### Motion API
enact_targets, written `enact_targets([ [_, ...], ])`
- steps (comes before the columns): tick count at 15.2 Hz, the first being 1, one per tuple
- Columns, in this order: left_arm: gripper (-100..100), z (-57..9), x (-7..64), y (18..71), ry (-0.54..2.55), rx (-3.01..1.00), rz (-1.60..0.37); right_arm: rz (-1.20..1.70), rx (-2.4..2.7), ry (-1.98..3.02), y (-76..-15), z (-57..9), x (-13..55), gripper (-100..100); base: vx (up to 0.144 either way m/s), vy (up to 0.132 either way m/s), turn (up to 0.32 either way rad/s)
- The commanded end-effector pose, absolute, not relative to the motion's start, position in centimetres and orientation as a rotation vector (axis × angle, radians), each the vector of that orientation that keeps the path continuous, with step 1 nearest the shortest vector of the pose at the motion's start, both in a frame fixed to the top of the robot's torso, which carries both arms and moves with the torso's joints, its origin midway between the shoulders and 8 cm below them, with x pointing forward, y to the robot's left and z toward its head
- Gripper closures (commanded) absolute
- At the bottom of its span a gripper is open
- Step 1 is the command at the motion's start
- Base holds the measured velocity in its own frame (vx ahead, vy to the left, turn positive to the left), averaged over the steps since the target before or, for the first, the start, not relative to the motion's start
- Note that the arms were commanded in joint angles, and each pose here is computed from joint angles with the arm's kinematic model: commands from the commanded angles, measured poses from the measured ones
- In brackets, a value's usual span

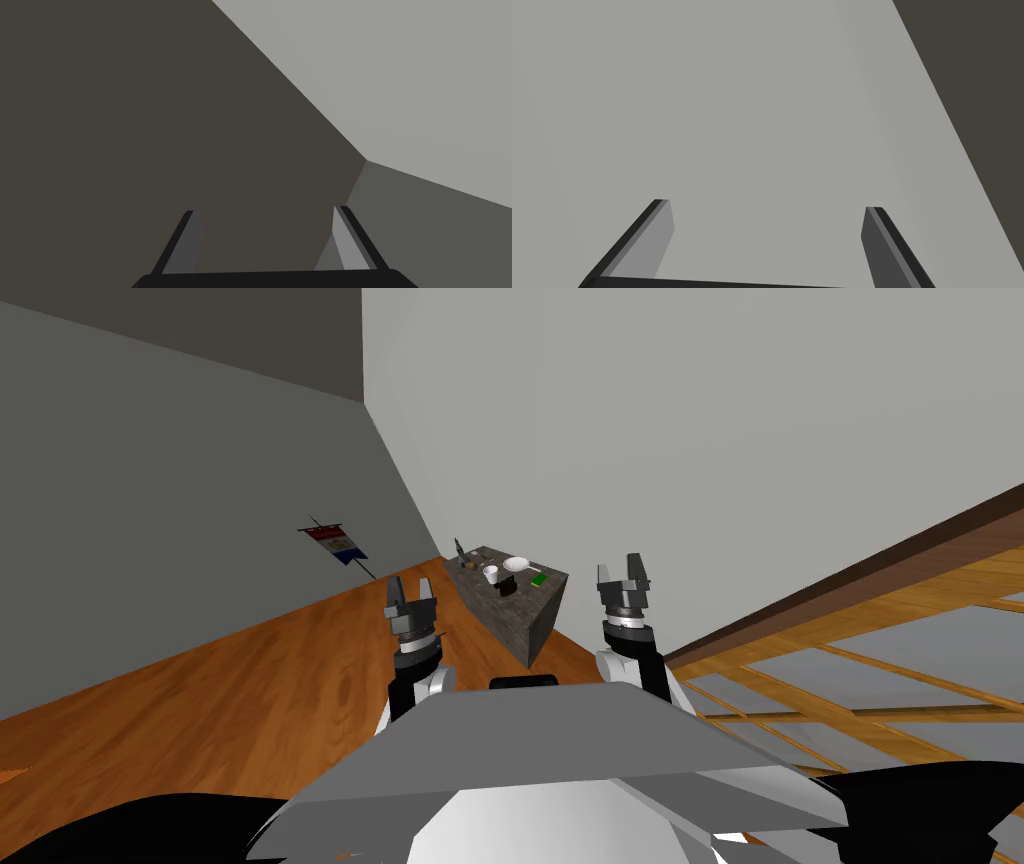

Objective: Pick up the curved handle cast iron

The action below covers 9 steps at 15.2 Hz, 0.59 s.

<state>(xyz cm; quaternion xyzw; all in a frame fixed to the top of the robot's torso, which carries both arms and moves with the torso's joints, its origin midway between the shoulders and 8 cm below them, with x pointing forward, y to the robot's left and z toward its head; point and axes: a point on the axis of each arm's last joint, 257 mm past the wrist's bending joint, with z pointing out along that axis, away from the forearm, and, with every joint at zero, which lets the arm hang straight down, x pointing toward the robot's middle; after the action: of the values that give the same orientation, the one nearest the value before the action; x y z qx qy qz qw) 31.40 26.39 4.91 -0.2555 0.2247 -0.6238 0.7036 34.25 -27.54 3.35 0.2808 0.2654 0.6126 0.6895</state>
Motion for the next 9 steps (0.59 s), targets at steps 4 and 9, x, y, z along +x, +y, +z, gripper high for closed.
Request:
enact_targets([
  [4,-100,3.5,32.6,25.0,0.608,-0.519,-1.376,1.370,0.628,0.594,-27.5,3.4,34.3,0,0.006,0.004,-0.041],
  [9,-100,0.4,35.2,23.5,0.744,-0.485,-1.325,1.370,0.628,0.594,-27.5,3.4,34.3,0,0.019,0.013,-0.099],
])
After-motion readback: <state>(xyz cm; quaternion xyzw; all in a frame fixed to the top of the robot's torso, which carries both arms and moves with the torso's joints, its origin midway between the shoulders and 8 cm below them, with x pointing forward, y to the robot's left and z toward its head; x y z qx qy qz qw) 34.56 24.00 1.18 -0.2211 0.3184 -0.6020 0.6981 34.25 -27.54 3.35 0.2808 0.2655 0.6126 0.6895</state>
